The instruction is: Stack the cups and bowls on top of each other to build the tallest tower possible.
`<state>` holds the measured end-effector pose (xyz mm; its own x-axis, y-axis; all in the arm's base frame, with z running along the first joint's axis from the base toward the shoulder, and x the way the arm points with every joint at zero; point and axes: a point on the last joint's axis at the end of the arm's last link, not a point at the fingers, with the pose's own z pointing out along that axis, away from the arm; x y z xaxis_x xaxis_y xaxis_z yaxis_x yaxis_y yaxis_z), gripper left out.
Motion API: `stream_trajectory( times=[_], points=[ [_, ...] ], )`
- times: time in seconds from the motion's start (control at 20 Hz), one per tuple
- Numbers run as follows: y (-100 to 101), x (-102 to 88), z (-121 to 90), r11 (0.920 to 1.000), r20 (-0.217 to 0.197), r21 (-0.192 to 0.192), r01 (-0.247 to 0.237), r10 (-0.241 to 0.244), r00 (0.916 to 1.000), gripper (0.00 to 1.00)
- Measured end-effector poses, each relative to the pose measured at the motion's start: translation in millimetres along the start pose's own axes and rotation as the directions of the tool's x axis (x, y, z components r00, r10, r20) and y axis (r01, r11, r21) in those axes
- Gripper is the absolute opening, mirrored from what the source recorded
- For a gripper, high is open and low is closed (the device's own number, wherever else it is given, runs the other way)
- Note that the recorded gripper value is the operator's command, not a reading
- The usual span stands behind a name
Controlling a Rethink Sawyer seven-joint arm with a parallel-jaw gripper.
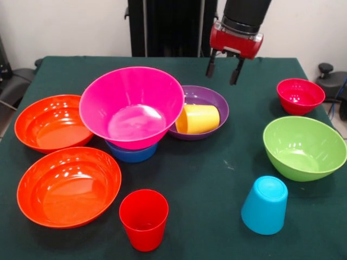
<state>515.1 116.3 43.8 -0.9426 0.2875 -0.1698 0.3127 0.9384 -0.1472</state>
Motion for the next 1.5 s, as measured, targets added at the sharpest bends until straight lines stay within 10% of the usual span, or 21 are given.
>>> stream_trajectory(
  times=[0.9,1.5],
  points=[
    [-6.6,23.5,27.2,0.9870,0.032,-0.023,0.159,-0.159,0.9868,1.00],
    [-9.4,35.0,31.6,0.9627,0.036,-0.031,0.269,-0.268,0.9628,1.00]
  ],
)
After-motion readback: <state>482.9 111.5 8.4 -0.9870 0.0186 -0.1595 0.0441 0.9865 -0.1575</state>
